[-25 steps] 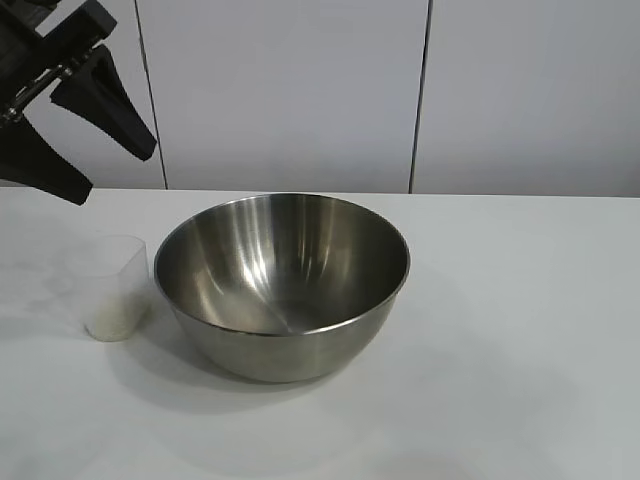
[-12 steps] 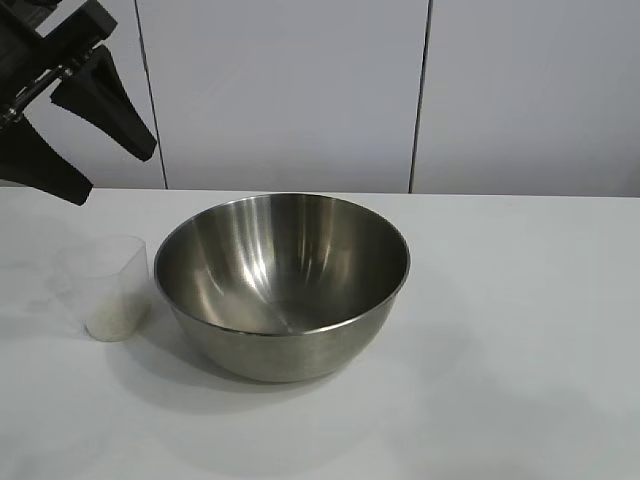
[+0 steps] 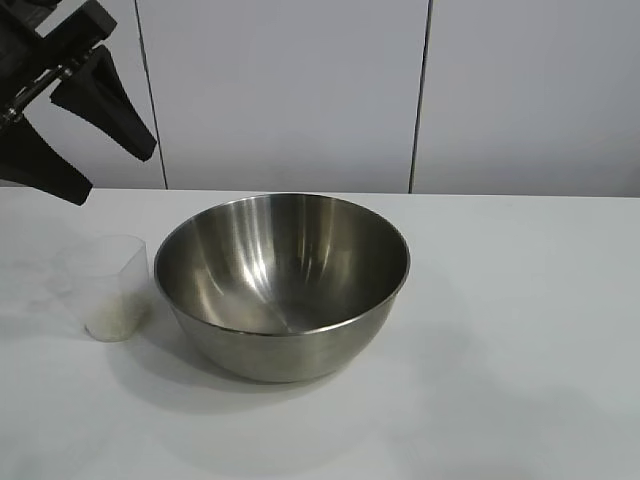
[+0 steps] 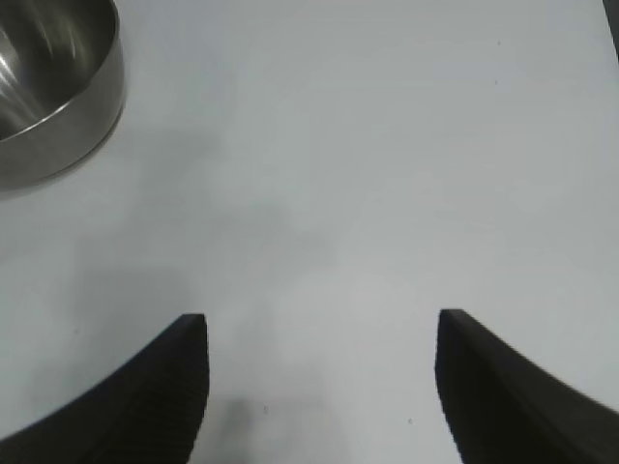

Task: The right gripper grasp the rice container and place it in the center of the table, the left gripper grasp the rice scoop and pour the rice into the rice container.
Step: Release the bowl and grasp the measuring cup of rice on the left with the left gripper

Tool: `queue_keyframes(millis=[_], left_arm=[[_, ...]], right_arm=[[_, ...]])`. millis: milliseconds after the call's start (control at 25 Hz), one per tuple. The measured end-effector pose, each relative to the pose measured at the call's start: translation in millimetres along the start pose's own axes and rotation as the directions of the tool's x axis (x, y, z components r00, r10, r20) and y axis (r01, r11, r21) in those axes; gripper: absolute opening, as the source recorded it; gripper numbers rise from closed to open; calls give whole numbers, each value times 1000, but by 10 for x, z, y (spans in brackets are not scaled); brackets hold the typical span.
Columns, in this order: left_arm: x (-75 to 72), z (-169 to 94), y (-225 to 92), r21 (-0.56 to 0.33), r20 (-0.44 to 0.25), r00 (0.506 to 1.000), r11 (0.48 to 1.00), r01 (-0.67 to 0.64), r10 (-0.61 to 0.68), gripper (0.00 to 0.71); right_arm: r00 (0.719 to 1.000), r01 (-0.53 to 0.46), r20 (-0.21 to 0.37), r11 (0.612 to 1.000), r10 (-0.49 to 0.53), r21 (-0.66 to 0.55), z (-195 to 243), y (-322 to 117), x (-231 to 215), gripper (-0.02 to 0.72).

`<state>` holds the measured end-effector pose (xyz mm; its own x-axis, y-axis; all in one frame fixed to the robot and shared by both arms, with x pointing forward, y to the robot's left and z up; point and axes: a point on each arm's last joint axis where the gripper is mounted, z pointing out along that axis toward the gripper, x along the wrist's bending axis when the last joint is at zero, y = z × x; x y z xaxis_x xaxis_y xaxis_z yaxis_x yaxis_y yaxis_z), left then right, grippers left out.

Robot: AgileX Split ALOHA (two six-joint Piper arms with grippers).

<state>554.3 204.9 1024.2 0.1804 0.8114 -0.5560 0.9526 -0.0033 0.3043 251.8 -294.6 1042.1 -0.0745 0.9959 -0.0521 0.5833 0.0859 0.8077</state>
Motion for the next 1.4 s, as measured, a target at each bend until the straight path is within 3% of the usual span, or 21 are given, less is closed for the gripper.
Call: queue_keyframes(millis=[360,560,680,800,960,1160,1400], left_arm=[[48,-8,112,-122,-56,998,992,-29,22,503],[99,-74,121,-111,-176,957,962,-251,229,529],[64,-250,98,-93,-266,890,909,-407,371,587],[-6,-470,57,-93,-341,834,867,-489,434,624],[-199,-846,-42,-210,-400,821,831,-514,407,625],[-364,-1295,-401,-442,-499,792,683,-581,351,625],[-243,-1457,-1028,-628,-593,771,464,-624,233,625]], right_arm=[[1000,-1,-3,1000,1,0,0,0,2,464],[1000,-1,-3,1000,1,0,0,0,2,464],[1000,-1,-3,1000,1,0,0,0,2,464],[1000,-1,-3,1000,1,0,0,0,2,464],[1000,-1,-3,1000,1,0,0,0,2,464],[1000,-1,-3,1000,1,0,0,0,2,464],[1000,-1,-3,1000,1,0,0,0,2,464]])
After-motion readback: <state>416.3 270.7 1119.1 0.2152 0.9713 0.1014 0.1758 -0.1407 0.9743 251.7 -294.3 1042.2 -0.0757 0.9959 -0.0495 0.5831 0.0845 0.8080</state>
